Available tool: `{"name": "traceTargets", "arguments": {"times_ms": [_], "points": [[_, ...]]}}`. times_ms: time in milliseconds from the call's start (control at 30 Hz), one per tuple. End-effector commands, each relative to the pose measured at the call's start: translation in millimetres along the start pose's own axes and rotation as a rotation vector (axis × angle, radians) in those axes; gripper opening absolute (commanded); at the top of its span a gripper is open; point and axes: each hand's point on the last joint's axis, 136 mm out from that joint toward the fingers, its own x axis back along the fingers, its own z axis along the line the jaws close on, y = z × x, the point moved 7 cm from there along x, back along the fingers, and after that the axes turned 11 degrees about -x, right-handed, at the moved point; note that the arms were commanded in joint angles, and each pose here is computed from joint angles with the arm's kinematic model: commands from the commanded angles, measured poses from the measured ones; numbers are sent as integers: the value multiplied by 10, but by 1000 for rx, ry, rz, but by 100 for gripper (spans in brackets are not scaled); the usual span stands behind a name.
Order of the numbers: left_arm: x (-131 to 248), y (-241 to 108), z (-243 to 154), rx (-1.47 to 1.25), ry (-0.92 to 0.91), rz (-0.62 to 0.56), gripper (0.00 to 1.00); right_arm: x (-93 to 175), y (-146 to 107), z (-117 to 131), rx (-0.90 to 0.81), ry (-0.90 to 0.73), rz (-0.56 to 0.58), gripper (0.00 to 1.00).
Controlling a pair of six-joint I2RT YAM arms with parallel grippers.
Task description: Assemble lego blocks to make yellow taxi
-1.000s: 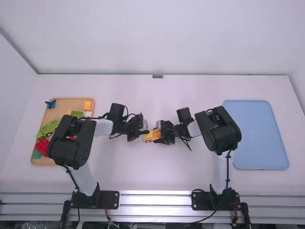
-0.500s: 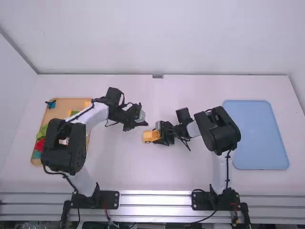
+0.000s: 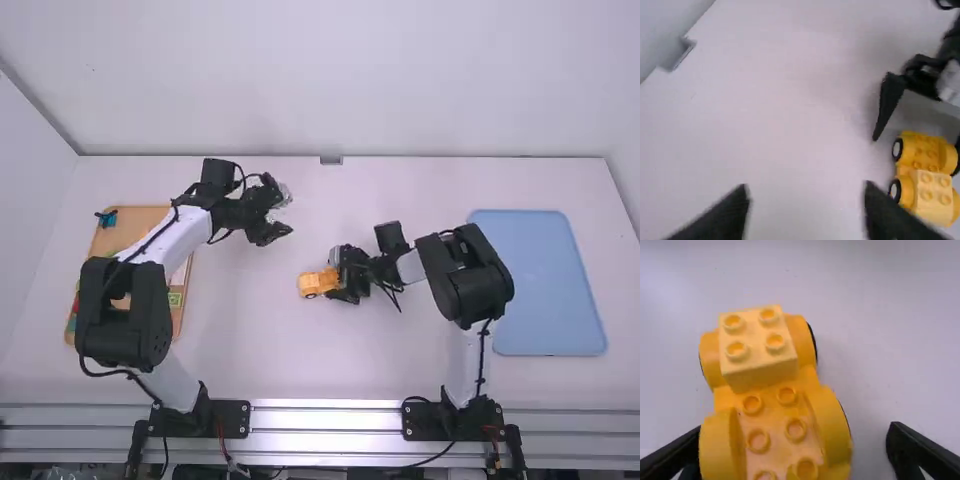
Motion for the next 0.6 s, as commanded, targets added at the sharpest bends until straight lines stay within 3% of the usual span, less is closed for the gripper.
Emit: {"name": "traceTargets", "arguments": {"times_ms": [0, 167, 267, 367, 467, 567], "points": [[40, -35, 86, 167, 85, 64, 99, 157, 40, -99, 17, -106, 84, 97], [207, -186, 301, 479, 233, 91, 99, 493, 192, -17, 112, -181, 243, 99], [358, -274, 373, 598, 269, 79, 99, 652, 386, -8, 165, -235, 248, 99], [553, -369, 426, 683, 311, 78, 99, 829, 617, -41, 222, -295, 187, 99], [804, -438, 413, 693, 351, 101, 99, 960, 1007, -18, 236, -297, -2, 99], [985, -489, 371, 717, 440, 129, 99, 1034, 1288, -58, 185, -275, -97, 99]]}}
